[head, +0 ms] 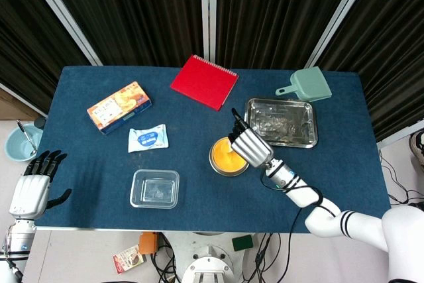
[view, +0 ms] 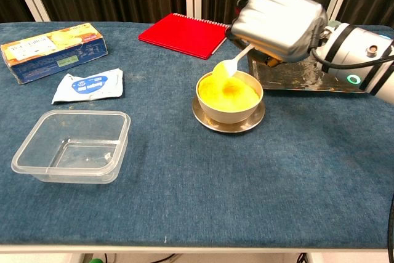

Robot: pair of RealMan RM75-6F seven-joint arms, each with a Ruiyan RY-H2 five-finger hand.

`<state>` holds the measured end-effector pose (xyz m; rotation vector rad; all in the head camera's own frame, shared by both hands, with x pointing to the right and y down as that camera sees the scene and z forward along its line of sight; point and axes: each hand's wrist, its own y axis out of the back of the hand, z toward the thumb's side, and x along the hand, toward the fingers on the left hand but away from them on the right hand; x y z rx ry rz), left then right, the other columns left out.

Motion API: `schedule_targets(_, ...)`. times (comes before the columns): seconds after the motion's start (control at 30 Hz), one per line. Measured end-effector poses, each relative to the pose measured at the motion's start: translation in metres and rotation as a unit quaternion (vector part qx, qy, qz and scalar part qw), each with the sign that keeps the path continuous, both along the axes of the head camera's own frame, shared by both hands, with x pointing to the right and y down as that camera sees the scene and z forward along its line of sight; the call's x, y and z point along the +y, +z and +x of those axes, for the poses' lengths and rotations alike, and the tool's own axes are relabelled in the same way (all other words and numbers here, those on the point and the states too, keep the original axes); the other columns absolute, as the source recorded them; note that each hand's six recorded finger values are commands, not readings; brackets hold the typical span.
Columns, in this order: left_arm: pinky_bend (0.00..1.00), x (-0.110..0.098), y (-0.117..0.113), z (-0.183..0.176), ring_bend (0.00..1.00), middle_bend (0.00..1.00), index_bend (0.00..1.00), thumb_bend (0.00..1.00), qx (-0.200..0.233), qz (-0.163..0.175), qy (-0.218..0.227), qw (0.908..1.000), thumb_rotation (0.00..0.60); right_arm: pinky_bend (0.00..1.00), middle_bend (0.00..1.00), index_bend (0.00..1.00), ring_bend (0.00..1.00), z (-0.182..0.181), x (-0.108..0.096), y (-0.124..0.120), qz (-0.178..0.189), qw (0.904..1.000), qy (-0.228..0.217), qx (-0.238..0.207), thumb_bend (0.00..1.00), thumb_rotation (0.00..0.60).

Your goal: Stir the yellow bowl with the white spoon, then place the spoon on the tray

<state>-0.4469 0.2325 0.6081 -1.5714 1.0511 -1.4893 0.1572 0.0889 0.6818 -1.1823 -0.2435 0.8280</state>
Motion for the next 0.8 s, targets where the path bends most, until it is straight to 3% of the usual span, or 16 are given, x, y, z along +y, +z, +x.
schedule_targets(0.17, 0.15, -0.001, -0.003, 0.003, 0.06, 0.12, 0.16, 0.19, -0.002, 0.001, 0.005, 1.0000, 0.600, 0.08, 0.54, 0.78, 0.33, 0.007, 0.001, -0.003, -0.003, 0.9999, 0.006, -0.013, 0.58, 0.600)
schedule_targets(0.4, 0.15, 0.001, -0.003, 0.006, 0.06, 0.12, 0.16, 0.19, 0.001, 0.004, 0.003, 1.0000, 0.600, 0.08, 0.54, 0.78, 0.32, -0.002, 0.003, -0.006, 0.039, 0.9958, -0.065, 0.051, 0.58, 0.600)
schedule_targets(0.5, 0.15, 0.003, -0.001, 0.006, 0.06, 0.12, 0.16, 0.19, 0.003, 0.003, 0.003, 1.0000, 0.600, 0.08, 0.54, 0.78, 0.32, -0.011, 0.005, -0.008, 0.075, 0.9862, -0.113, 0.095, 0.58, 0.600)
schedule_targets(0.63, 0.15, 0.004, 0.001, 0.008, 0.06, 0.12, 0.16, 0.19, 0.005, 0.003, 0.003, 1.0000, 0.600, 0.08, 0.54, 0.78, 0.32, -0.027, 0.010, -0.009, 0.121, 0.9613, -0.188, 0.162, 0.58, 0.600)
schedule_targets(0.8, 0.15, 0.006, 0.005, 0.006, 0.06, 0.12, 0.16, 0.19, 0.007, 0.003, 0.000, 1.0000, 0.600, 0.08, 0.54, 0.78, 0.33, -0.040, 0.013, -0.011, 0.149, 0.9327, -0.248, 0.216, 0.58, 0.600)
